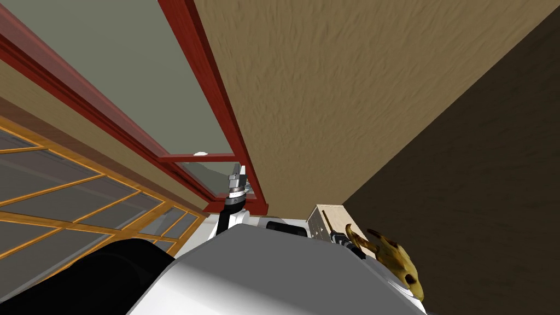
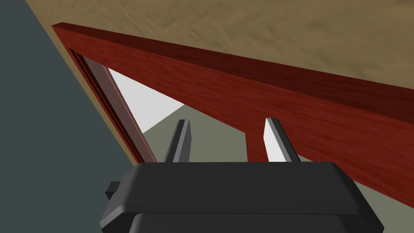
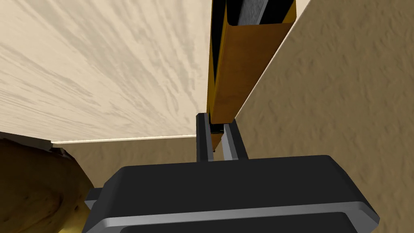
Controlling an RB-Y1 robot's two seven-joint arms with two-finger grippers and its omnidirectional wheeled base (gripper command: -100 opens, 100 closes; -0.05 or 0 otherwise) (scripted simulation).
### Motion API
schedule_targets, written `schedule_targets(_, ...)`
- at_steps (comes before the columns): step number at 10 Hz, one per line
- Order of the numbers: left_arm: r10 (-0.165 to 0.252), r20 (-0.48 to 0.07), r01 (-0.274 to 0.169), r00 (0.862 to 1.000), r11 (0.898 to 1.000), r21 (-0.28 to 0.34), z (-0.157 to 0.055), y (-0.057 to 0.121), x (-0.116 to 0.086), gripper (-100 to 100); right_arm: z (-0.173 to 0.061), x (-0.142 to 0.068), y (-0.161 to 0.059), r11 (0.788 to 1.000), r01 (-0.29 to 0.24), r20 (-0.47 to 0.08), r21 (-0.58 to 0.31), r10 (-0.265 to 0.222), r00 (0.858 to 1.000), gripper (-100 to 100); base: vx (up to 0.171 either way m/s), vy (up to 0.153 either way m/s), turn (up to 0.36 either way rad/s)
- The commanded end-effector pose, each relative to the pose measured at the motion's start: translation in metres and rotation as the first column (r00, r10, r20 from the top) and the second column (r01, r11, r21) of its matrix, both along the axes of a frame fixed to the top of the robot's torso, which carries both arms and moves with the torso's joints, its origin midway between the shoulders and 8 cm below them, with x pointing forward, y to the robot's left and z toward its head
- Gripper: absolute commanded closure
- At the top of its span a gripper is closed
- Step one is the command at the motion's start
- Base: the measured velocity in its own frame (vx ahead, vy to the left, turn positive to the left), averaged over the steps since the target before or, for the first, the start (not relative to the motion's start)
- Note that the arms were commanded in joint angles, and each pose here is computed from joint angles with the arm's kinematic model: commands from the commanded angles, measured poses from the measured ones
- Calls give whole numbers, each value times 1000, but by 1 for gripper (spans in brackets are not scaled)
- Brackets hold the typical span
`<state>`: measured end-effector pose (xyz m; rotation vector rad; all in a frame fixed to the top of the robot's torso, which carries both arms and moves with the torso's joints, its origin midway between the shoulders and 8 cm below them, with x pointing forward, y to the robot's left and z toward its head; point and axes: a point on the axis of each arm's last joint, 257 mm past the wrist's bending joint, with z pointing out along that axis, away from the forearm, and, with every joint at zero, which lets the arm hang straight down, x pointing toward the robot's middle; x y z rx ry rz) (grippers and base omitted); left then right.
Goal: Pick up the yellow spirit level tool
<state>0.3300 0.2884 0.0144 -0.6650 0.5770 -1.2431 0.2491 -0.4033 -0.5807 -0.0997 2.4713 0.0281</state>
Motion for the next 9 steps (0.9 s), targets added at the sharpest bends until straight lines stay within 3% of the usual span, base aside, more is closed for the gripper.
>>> schedule_targets(1, 0, 0, 0, 1000, 1000, 0, 0, 0, 0, 0, 0, 0, 0, 1000, 0, 0, 0, 0, 1000, 100, 0, 0, 0)
schedule_targets(3, 0, 0, 0, 1000, 1000, 0, 0, 0, 0, 0, 0, 0, 0, 1000, -1, 0, 0, 1, 1000, 100, 0, 0, 0)
schedule_targets(4, 0, 0, 0, 1000, 1000, 0, 0, 0, 0, 0, 0, 0, 0, 1000, -1, 0, 0, 1, 1000, 0, 0, 0, 0)
schedule_targets(5, 0, 0, 0, 1000, 1000, 0, 0, 0, 0, 0, 4, -6, -10, 1000, -5, 0, 1, 5, 1000, 100, 3, 54, -50)
schedule_targets(7, 0, 0, 0, 1000, 1000, 0, 0, 0, 0, 0, 14, -13, -26, 1000, -16, -1, 0, 16, 1000, 100, 6, 107, -75)
schedule_targets(9, 0, 0, 0, 1000, 1000, 0, 0, 0, 0, 0, 13, -14, -26, 1000, -17, -2, -2, 17, 1000, 100, 10, 62, -22)
